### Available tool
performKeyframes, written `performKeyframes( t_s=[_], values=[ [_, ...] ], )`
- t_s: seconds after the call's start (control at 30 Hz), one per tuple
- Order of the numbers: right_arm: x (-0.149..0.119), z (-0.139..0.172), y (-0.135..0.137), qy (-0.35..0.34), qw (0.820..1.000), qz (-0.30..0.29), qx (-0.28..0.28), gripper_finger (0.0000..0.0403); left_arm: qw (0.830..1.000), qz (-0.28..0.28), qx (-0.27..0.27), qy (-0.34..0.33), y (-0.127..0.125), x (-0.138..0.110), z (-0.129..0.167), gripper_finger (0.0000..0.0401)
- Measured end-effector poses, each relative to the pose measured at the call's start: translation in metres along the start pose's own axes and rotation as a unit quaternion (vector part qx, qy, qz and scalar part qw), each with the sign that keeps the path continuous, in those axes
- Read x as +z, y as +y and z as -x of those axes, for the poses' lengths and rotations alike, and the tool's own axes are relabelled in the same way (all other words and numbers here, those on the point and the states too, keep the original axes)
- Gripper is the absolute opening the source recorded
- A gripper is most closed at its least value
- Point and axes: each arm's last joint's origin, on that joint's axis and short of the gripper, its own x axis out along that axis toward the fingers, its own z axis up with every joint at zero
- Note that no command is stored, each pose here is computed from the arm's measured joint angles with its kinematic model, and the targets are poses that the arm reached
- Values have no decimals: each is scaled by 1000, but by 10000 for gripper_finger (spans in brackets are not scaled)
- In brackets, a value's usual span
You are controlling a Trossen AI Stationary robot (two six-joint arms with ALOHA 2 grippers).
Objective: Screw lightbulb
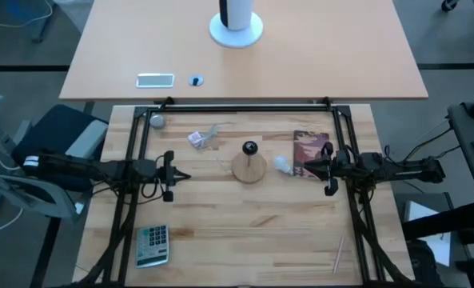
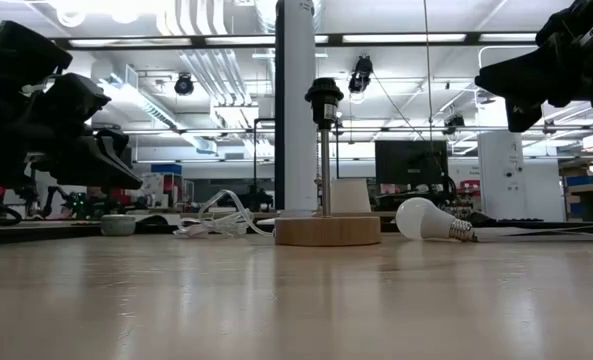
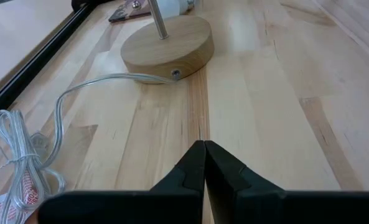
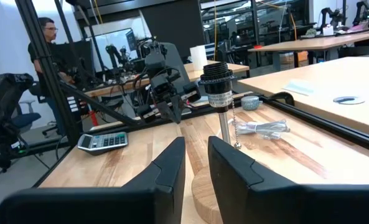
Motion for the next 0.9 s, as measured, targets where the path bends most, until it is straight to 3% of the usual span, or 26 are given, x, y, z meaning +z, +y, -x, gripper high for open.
performKeyframes(
  t_s=[0.6, 0.9],
  values=[
    [0, 0, 0, 0, 1000, 0, 0, 44, 1000, 0, 0, 0, 0, 0, 0, 0],
    [0, 0, 0, 0, 1000, 0, 0, 57, 1000, 0, 0, 0, 0, 0, 0, 0]
  ],
)
